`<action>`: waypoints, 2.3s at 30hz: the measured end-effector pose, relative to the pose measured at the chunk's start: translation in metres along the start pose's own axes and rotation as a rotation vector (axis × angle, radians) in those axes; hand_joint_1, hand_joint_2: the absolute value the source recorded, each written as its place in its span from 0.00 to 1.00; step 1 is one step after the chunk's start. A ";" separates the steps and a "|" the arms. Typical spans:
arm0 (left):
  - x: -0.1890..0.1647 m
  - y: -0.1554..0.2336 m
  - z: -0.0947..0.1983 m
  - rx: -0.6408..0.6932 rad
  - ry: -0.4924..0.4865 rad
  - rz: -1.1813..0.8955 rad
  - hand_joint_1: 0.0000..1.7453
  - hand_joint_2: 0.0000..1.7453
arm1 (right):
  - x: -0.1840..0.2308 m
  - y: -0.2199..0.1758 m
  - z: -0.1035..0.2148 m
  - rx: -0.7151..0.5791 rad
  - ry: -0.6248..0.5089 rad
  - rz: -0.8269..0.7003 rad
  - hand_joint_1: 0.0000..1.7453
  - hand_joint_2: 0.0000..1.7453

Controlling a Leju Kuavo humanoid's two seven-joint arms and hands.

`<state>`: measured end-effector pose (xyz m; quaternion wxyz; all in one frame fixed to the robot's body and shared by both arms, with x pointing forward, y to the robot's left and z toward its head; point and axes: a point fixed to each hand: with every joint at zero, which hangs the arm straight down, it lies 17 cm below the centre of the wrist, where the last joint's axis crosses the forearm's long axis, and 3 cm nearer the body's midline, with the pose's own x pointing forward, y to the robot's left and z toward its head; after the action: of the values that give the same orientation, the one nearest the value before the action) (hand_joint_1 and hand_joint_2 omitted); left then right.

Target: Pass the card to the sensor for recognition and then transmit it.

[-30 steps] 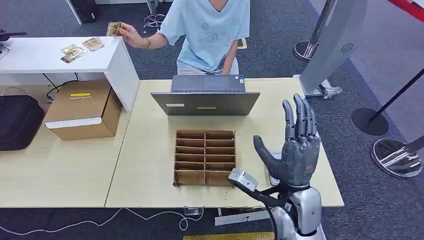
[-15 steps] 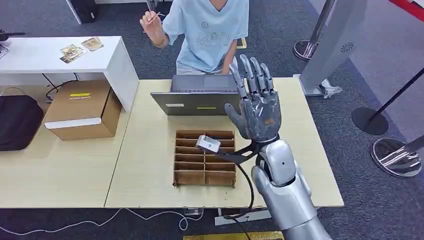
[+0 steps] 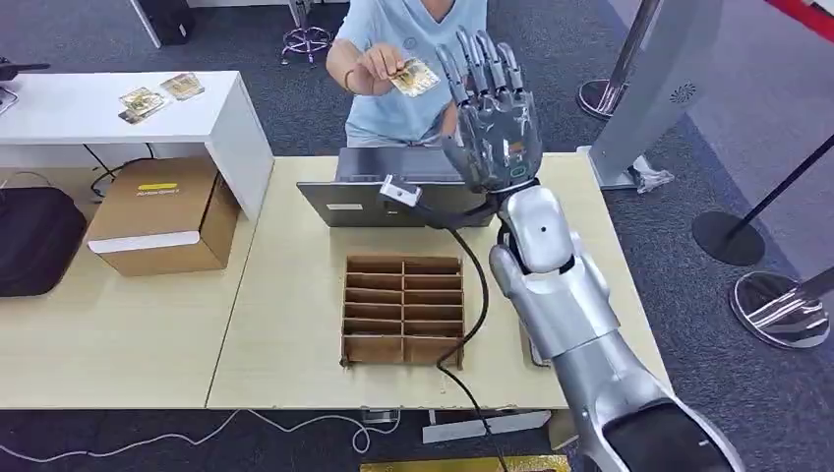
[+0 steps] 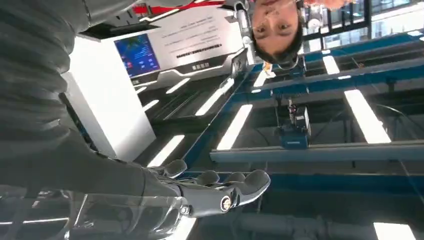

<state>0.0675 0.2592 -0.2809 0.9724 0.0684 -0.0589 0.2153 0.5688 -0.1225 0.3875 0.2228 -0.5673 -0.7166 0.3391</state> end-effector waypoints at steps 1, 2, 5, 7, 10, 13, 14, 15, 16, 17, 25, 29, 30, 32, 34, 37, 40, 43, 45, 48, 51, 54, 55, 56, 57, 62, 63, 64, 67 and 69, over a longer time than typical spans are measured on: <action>0.001 0.000 0.000 0.001 -0.001 0.002 0.00 1.00 | -0.003 0.004 -0.002 0.012 0.005 0.012 0.00 1.00; 0.001 0.001 0.000 0.001 -0.001 0.002 0.00 1.00 | -0.004 0.007 -0.004 0.018 0.006 0.019 0.00 1.00; 0.001 0.001 0.000 0.002 -0.001 0.003 0.00 1.00 | -0.007 0.011 -0.008 0.030 0.009 0.027 0.00 1.00; 0.001 0.002 0.000 0.003 -0.001 0.004 0.00 1.00 | -0.008 0.015 -0.008 0.042 0.009 0.031 0.00 1.00; 0.001 0.002 0.000 0.003 -0.001 0.005 0.00 1.00 | -0.009 0.018 -0.008 0.050 0.009 0.034 0.00 1.00; 0.001 0.002 0.000 0.003 -0.001 0.005 0.00 1.00 | -0.009 0.018 -0.008 0.050 0.009 0.034 0.00 1.00; 0.001 0.002 0.000 0.003 -0.001 0.005 0.00 1.00 | -0.009 0.018 -0.008 0.050 0.009 0.034 0.00 1.00; 0.001 0.002 0.000 0.003 -0.001 0.005 0.00 1.00 | -0.009 0.018 -0.008 0.050 0.009 0.034 0.00 1.00; 0.001 0.002 -0.001 0.004 -0.001 0.005 0.00 1.00 | -0.009 0.018 -0.008 0.052 0.009 0.034 0.00 1.00; 0.002 0.003 -0.001 0.005 -0.001 0.005 0.00 1.00 | -0.009 0.019 -0.008 0.055 0.009 0.035 0.00 1.00; 0.003 0.006 -0.001 0.017 0.003 0.045 0.00 1.00 | -0.025 0.037 -0.016 0.113 0.044 0.085 0.00 1.00; 0.005 0.007 -0.002 0.023 0.005 0.075 0.00 1.00 | -0.029 0.046 -0.015 0.135 0.045 0.095 0.83 1.00; 0.005 0.007 -0.002 0.023 0.005 0.079 0.00 1.00 | -0.030 0.048 -0.014 0.139 0.045 0.096 0.92 1.00; 0.006 0.007 -0.002 0.023 0.006 0.084 0.00 1.00 | -0.031 0.051 -0.013 0.142 0.042 0.099 0.96 1.00; 0.006 0.008 -0.002 0.026 0.006 0.093 0.00 1.00 | -0.031 0.053 -0.013 0.140 0.039 0.098 0.99 1.00; 0.006 0.010 -0.002 0.035 0.010 0.114 0.00 1.00 | -0.032 0.052 -0.013 0.132 0.035 0.096 1.00 1.00; 0.005 0.012 -0.002 0.043 0.015 0.134 0.00 1.00 | -0.030 0.049 -0.015 0.116 0.024 0.093 0.98 1.00; 0.005 0.014 -0.002 0.052 0.019 0.151 0.00 1.00 | -0.026 0.043 -0.018 0.092 0.015 0.086 1.00 1.00; 0.004 0.014 -0.002 0.054 0.021 0.159 0.00 1.00 | -0.023 0.036 -0.021 0.071 0.010 0.077 1.00 1.00; 0.002 0.013 -0.002 0.057 0.027 0.181 0.00 1.00 | -0.022 0.028 -0.024 0.047 0.013 0.061 1.00 1.00; 0.002 0.012 -0.002 0.059 0.030 0.198 0.00 1.00 | -0.023 0.020 -0.026 0.023 0.023 0.036 1.00 1.00; 0.000 0.013 -0.002 0.063 0.035 0.224 0.00 1.00 | -0.026 0.012 -0.029 0.002 0.031 0.012 1.00 1.00; 0.000 0.013 -0.002 0.064 0.036 0.233 0.00 1.00 | -0.026 0.010 -0.029 -0.004 0.031 0.007 1.00 1.00; 0.000 0.013 -0.002 0.065 0.037 0.240 0.00 1.00 | -0.028 0.009 -0.030 -0.008 0.037 -0.002 1.00 1.00; 0.000 0.013 -0.002 0.067 0.038 0.249 0.00 1.00 | -0.030 0.008 -0.029 -0.012 0.042 -0.010 1.00 1.00; -0.001 0.013 -0.002 0.074 0.039 0.293 0.00 1.00 | -0.053 0.006 -0.025 -0.026 0.103 -0.070 1.00 1.00; -0.002 0.013 -0.001 0.073 0.041 0.300 0.00 1.00 | -0.060 0.006 -0.023 -0.029 0.118 -0.088 1.00 1.00; -0.002 0.012 -0.001 0.074 0.043 0.307 0.00 1.00 | -0.067 0.005 -0.020 -0.032 0.137 -0.113 1.00 1.00; -0.005 0.010 -0.001 0.073 0.049 0.335 0.00 1.00 | -0.095 0.010 -0.008 -0.023 0.202 -0.208 1.00 1.00; -0.006 0.008 0.000 0.072 0.050 0.351 0.00 1.00 | -0.113 0.016 0.002 -0.003 0.248 -0.283 1.00 1.00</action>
<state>0.0588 0.2644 -0.2810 0.9178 0.0864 -0.0379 0.3856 0.6072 -0.2298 0.3821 0.3541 -0.4986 -0.7568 0.2307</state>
